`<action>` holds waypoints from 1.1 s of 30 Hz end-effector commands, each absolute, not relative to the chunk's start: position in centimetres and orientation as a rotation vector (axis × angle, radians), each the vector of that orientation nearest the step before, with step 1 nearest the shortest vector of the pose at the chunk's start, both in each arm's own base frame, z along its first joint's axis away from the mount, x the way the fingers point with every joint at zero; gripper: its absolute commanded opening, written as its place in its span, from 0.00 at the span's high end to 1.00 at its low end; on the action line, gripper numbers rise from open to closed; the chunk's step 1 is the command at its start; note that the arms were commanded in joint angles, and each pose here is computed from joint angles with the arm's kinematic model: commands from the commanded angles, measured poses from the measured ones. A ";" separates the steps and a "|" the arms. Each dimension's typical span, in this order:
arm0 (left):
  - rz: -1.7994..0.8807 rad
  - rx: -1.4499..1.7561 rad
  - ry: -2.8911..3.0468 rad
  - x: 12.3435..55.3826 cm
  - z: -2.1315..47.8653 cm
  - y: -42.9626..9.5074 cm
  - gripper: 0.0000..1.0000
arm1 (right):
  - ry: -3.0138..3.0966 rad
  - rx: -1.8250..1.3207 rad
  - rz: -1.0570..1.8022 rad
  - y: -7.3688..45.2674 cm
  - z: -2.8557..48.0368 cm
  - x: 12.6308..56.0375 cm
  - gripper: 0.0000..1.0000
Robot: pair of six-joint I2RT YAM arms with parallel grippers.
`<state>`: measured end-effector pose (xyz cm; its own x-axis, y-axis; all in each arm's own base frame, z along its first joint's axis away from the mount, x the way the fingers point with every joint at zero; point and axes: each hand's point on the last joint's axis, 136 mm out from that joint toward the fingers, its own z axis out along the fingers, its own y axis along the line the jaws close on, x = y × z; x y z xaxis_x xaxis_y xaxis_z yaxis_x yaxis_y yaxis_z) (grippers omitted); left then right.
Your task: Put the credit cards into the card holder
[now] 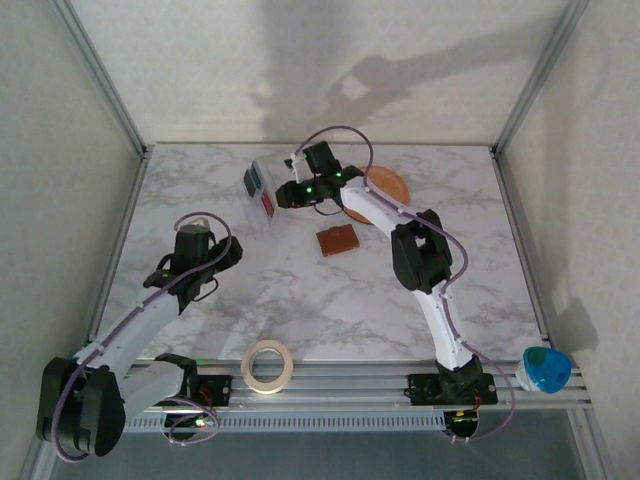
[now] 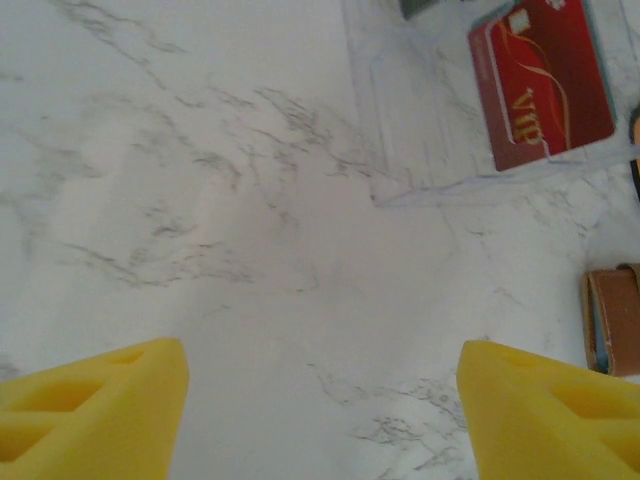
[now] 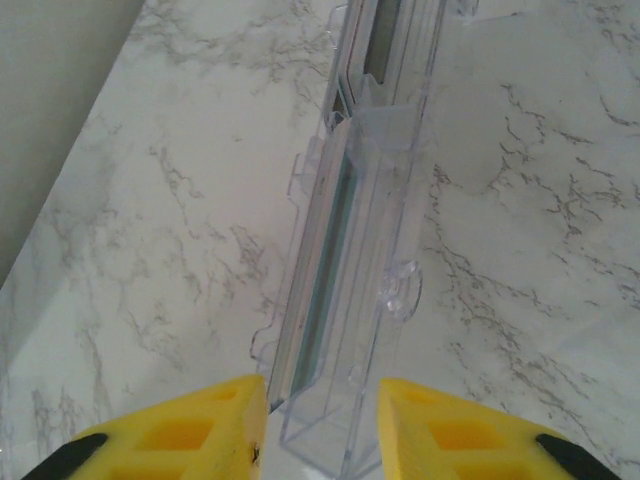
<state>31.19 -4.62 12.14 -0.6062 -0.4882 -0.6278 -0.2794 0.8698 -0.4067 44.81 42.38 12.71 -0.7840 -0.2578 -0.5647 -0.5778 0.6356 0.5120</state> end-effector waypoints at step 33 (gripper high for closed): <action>-0.562 -0.538 2.240 33.1 12.3 -7.2 0.27 | 2.493 -0.698 0.545 34.6 13.1 43.0 0.95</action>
